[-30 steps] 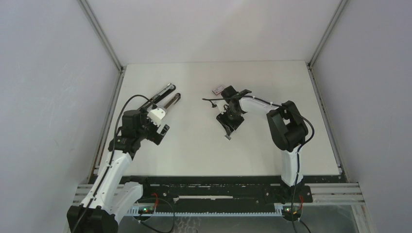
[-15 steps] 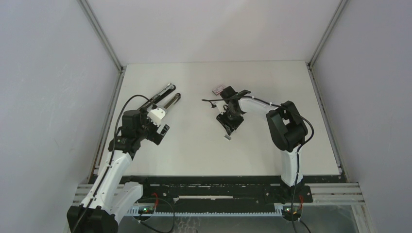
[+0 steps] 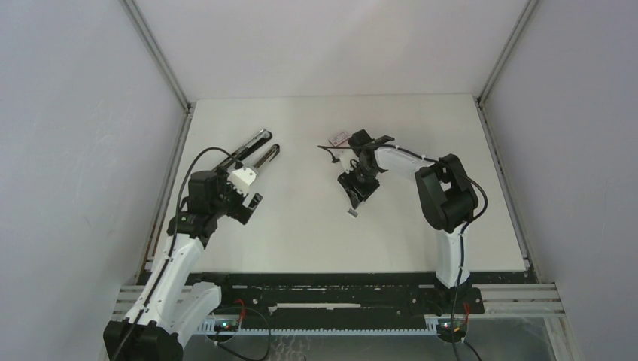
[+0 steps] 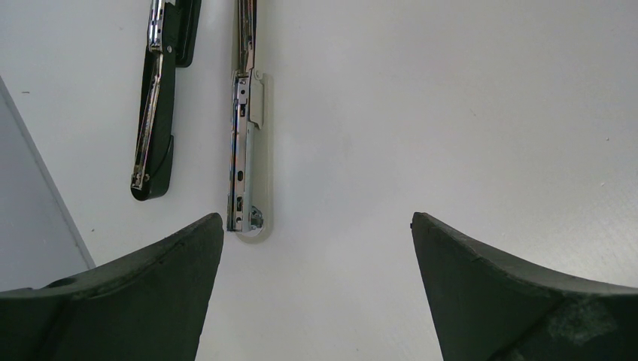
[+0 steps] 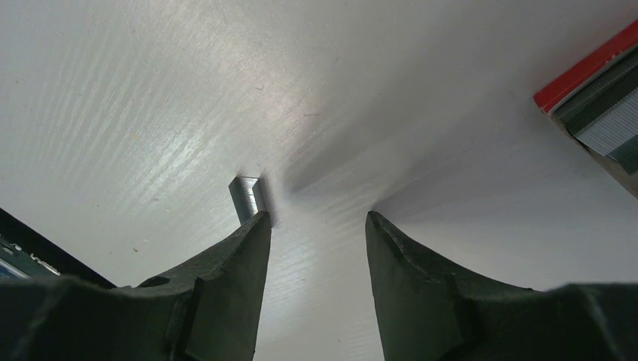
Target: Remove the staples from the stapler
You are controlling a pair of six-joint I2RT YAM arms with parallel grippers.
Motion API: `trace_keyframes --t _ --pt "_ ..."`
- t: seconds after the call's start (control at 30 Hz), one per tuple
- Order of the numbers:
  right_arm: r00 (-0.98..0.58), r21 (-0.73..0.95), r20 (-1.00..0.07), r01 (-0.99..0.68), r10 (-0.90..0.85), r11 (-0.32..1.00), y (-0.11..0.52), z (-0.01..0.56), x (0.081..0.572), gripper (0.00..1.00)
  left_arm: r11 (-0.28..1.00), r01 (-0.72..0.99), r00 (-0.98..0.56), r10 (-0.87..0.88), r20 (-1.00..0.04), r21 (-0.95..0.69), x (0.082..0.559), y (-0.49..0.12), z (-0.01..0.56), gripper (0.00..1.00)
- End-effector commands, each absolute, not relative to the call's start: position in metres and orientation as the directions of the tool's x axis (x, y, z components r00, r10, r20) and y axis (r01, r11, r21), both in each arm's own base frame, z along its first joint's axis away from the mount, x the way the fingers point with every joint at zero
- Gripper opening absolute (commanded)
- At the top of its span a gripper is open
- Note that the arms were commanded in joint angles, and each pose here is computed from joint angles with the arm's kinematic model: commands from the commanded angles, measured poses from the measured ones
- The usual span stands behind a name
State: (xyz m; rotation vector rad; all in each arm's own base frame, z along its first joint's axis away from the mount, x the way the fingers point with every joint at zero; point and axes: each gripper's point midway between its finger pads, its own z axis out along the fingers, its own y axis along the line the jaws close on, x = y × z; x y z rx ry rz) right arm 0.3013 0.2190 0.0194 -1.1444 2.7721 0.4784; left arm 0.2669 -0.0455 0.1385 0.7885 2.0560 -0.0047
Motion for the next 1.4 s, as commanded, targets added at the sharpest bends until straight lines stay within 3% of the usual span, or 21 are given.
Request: trace_keyframes --t 0.0,0.87,1.37 --pt "-0.699 0.257 -0.192 -0.713 -0.689 0.652 0.223 0.008 0.297 0.51 0.792 0.525 -0.369 0.542 -0.755 0.312 0.268 -0.042 0.137 1.0" --pt "-0.658 0.156 -0.157 -0.753 -0.736 0.64 0.22 -0.004 0.295 0.51 0.79 0.527 -0.37 0.545 -0.752 0.313 0.268 -0.042 0.136 1.0" --pt "-0.649 0.13 -0.135 -0.761 -0.749 0.636 0.218 -0.01 0.295 0.39 0.79 0.528 -0.367 0.544 -0.755 0.312 0.268 -0.043 0.136 1.0"
